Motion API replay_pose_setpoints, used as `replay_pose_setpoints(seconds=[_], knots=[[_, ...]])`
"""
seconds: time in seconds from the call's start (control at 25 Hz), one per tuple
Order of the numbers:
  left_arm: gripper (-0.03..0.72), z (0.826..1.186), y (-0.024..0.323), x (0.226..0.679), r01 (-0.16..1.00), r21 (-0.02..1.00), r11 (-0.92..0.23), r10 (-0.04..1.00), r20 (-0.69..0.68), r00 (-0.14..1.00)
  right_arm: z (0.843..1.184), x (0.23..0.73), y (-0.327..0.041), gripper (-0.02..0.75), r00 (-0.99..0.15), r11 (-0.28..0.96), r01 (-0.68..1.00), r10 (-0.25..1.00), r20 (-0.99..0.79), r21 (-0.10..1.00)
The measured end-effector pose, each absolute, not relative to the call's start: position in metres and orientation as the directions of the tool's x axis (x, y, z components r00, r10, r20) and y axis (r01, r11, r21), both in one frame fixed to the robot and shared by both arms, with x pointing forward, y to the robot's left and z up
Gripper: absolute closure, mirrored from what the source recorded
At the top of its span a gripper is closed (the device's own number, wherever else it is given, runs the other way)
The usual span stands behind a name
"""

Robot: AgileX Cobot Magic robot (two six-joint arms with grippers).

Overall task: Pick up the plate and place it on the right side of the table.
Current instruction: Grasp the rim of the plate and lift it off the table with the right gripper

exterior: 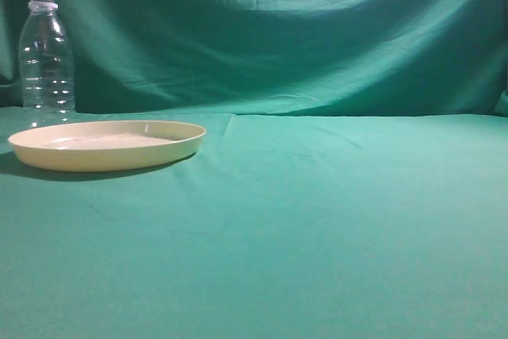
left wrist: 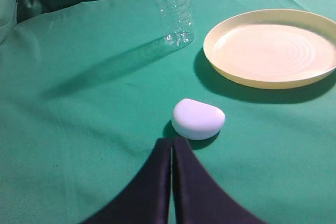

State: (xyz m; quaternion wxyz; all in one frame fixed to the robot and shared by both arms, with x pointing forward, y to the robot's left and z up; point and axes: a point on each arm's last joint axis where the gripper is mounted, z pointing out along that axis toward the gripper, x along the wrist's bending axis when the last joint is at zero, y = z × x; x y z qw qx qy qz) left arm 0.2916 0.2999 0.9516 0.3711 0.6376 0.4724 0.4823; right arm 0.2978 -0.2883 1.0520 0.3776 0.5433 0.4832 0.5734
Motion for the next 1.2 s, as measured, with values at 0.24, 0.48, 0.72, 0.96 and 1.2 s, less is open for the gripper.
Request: replay_pose_setpoints(seconds=[0.24,0.48,0.72,0.96,1.2], knots=[[0.688,0.952,0.300,0.292,0.244,0.929,-0.278,0.960,0.264,0.088,1.071,0.331,-0.280,0.738,-0.108,-0.142,0.443,0.972,0.210,0.885],[0.688,0.952,0.300,0.292,0.244,0.929,-0.278,0.960,0.264,0.088,1.073,0.362,-0.273,0.738,-0.145,-0.058,0.607,0.973,0.182,0.792],[0.688,0.952,0.300,0.292,0.244,0.929,-0.278,0.960,0.264,0.088,1.093,0.394,-0.246,0.738,-0.343,0.123,0.671,0.926,0.159,0.731],[0.688,0.952,0.300,0.292,0.244,0.929,-0.278,0.960,0.264,0.088,1.087,0.437,-0.186,0.738,-0.492,0.278,0.726,0.849,0.193,0.629],[0.688,0.952,0.300,0.292,0.244,0.929,-0.278,0.960,0.264,0.088,1.070,0.488,-0.114,0.738,-0.554,0.425,0.753,0.821,0.137,0.502]])
